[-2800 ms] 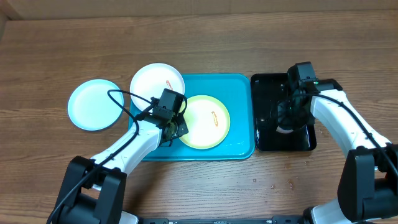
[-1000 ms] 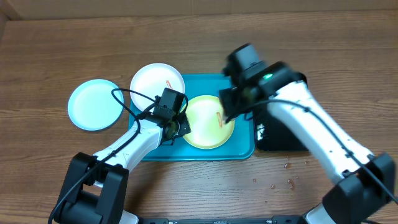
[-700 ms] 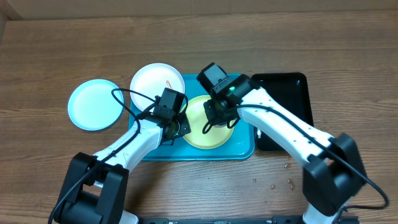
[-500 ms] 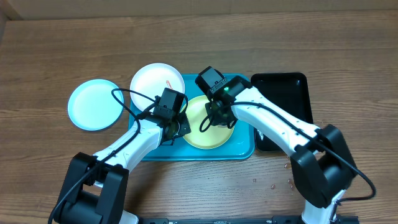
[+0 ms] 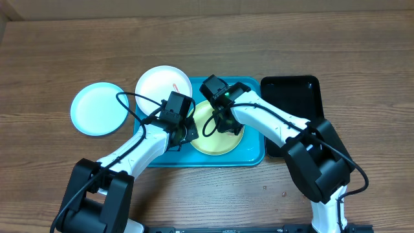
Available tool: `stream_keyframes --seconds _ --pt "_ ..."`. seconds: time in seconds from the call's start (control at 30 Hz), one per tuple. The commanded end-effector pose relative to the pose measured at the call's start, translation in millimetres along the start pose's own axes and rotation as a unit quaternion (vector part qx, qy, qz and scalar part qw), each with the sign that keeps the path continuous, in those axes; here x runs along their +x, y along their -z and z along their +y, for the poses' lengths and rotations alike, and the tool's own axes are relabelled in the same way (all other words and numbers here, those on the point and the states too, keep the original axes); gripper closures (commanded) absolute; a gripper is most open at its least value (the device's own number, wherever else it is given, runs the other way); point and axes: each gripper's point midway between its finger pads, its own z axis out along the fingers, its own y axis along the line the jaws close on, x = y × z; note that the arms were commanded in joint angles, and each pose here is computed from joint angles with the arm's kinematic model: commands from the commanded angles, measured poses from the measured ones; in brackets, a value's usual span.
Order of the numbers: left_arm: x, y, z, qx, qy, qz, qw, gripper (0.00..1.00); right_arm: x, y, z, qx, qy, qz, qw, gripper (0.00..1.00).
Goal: Clean dirty plates on tray and stack at the side
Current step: 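Scrub the yellow plate with the sponge in the right gripper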
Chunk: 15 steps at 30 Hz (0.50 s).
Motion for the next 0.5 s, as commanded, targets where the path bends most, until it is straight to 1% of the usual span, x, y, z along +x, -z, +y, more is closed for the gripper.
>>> stream_keyframes --seconds 0.0,0.1,0.23,0.33,0.47 --pt "7.9 -6.2 2.7 -0.005 -0.01 0.019 1.0 0.96 4.8 -16.1 -7.9 0.013 -0.029 0.011 0.999 0.96" --pt "7.9 -6.2 2.8 -0.005 -0.01 0.019 1.0 0.96 14.2 -23.9 -2.6 -0.009 -0.03 0.027 0.999 0.96" --pt "7.7 -6.2 2.6 -0.005 -0.01 0.018 1.0 0.96 34.3 -27.0 23.1 -0.09 -0.003 0.07 0.993 0.96" --pt "7.7 -6.2 2.6 -0.005 -0.01 0.018 1.0 0.96 42.3 -19.5 47.1 -0.164 0.027 0.092 0.982 0.96" --pt "7.7 -6.2 2.6 -0.005 -0.01 0.018 1.0 0.96 43.5 -6.9 73.4 -0.247 0.061 0.094 0.963 0.96"
